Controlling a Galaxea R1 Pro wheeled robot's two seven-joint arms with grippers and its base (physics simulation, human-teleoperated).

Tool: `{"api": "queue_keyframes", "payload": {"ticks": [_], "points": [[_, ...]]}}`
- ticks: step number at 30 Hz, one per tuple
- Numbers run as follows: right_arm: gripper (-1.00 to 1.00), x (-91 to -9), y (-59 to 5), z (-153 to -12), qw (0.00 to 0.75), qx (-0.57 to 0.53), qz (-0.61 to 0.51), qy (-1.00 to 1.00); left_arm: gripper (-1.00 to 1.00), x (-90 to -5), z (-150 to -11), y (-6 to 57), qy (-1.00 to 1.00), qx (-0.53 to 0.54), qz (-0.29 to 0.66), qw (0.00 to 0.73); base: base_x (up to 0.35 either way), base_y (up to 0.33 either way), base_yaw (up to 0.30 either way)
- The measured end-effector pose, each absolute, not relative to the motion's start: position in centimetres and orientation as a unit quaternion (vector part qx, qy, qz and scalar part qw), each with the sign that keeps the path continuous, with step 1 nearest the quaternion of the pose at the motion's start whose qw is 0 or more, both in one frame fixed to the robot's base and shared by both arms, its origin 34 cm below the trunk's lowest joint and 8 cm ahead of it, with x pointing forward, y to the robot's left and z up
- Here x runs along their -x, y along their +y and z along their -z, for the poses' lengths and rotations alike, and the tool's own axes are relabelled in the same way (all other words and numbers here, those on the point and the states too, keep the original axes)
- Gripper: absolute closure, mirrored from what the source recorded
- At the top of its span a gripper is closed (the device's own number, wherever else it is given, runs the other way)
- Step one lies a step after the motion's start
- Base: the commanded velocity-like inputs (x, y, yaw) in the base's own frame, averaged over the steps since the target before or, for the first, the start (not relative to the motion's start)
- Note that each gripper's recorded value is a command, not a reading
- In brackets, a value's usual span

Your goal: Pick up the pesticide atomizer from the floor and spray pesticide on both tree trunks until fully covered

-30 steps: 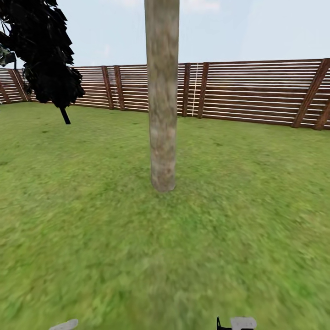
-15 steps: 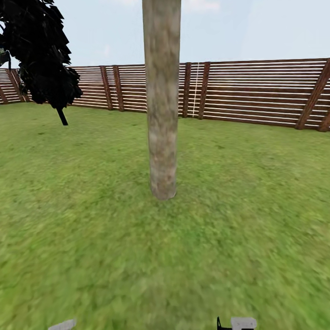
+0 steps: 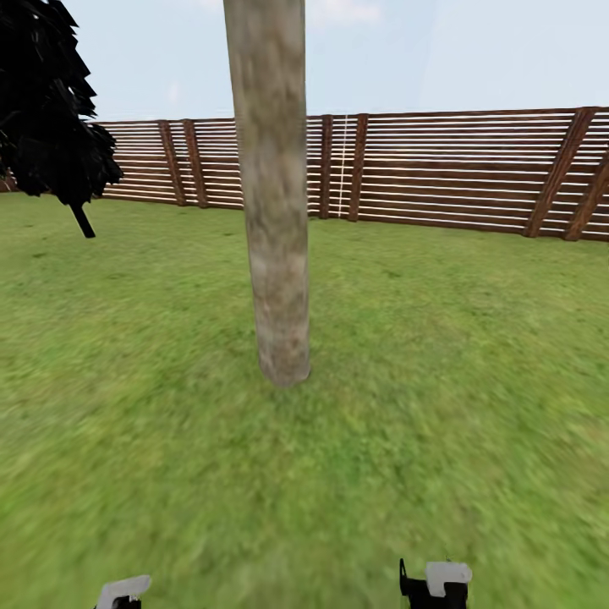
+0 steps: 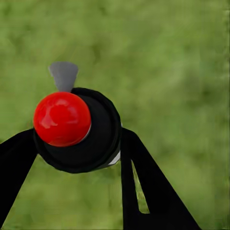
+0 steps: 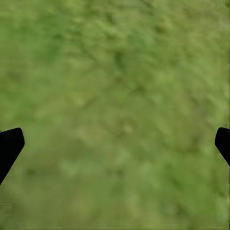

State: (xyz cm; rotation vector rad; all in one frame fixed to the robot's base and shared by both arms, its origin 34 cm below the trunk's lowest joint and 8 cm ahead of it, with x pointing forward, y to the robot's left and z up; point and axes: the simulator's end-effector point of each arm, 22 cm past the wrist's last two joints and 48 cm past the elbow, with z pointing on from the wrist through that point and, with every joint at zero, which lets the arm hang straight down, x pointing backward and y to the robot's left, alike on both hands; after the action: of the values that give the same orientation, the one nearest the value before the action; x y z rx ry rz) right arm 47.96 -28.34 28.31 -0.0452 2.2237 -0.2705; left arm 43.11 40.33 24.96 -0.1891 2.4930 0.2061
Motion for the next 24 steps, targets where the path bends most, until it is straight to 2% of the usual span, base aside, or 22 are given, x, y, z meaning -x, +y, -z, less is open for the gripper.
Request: {"api": "queue_keyframes", "payload": {"ticks": [3, 6, 9, 13, 15, 19, 24], "points": [[-1.00, -52.9, -28.3, -31.9, 0.491, 0.038, 0.110, 0.863, 1.00, -47.8, -26.8, 37.1, 0.938, -0.023, -0.008, 0.344, 0.316, -0.144, 0.000], [-1.00, -56.7, -24.0, -34.3, 0.516, 0.152, 0.066, 0.841, 1.00, -50.4, -28.2, 33.7, 0.932, -0.138, 0.071, 0.328, 0.316, -0.144, 0.000], [-1.00, -56.7, -18.9, -33.6, 0.470, 0.273, -0.015, 0.839, 1.00, -52.5, -30.3, 31.3, 0.918, -0.243, 0.141, 0.281, 0.313, -0.112, 0.000], [-1.00, -58.2, -13.6, -35.5, 0.395, 0.413, -0.137, 0.809, 1.00, -55.8, -34.0, 28.7, 0.886, -0.325, 0.196, 0.267, 0.210, -0.018, 0.000], [-1.00, -59.4, -11.6, -37.9, 0.374, 0.458, -0.186, 0.784, 1.00, -56.7, -35.6, 28.1, 0.873, -0.390, 0.202, 0.213, 0.019, -0.001, 0.000], [-1.00, -59.7, -9.8, -40.7, 0.356, 0.496, -0.235, 0.756, 1.00, -57.0, -37.3, 27.4, 0.863, -0.414, 0.221, 0.185, 0.003, 0.000, 0.000], [-1.00, -59.7, -9.3, -41.0, 0.356, 0.500, -0.240, 0.752, 1.00, -56.1, -37.4, 27.1, 0.859, -0.419, 0.235, 0.176, 0.000, 0.000, 0.000]]}}
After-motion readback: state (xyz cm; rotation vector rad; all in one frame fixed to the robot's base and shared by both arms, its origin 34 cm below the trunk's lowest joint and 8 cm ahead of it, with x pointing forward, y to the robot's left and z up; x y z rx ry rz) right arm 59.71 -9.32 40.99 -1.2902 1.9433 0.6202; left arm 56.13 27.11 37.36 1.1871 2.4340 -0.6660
